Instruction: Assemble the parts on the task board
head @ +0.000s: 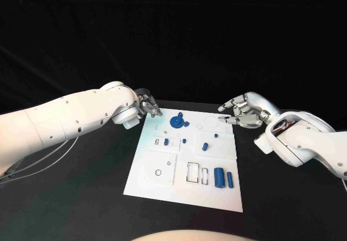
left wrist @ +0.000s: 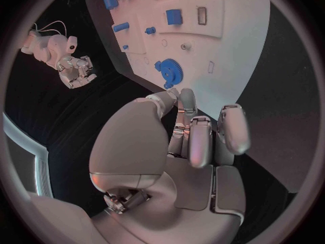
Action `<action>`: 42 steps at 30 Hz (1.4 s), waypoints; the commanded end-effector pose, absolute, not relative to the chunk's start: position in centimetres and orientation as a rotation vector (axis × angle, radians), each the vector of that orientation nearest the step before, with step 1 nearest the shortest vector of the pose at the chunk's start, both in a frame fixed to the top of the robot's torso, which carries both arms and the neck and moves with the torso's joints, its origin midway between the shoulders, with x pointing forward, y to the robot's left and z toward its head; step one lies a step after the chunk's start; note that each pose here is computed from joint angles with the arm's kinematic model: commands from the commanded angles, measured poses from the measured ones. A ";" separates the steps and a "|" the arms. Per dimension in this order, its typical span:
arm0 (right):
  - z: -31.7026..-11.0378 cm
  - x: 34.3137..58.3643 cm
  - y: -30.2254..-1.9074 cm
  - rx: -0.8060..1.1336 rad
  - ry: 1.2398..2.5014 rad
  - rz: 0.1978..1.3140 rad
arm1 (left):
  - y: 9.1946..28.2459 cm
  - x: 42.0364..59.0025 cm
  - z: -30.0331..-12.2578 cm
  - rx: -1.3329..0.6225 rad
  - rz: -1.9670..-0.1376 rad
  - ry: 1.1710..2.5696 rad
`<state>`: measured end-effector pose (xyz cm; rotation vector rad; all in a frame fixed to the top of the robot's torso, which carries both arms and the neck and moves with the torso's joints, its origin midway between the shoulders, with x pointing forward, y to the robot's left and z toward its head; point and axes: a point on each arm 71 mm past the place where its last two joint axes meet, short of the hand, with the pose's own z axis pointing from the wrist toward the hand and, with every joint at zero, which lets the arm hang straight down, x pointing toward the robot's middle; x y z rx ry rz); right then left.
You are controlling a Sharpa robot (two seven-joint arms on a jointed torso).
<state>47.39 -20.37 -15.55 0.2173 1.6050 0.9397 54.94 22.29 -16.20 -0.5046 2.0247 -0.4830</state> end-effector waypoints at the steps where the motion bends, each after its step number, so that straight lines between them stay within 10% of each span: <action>1: -15.8 47.6 -19.4 0.012 1.627 0.867 | 22.0 54.7 -15.4 -0.542 -0.621 1.923; 42: -18.1 53.5 -9.8 -0.442 1.657 0.594 | 22.5 49.9 -13.6 -0.777 -0.963 1.702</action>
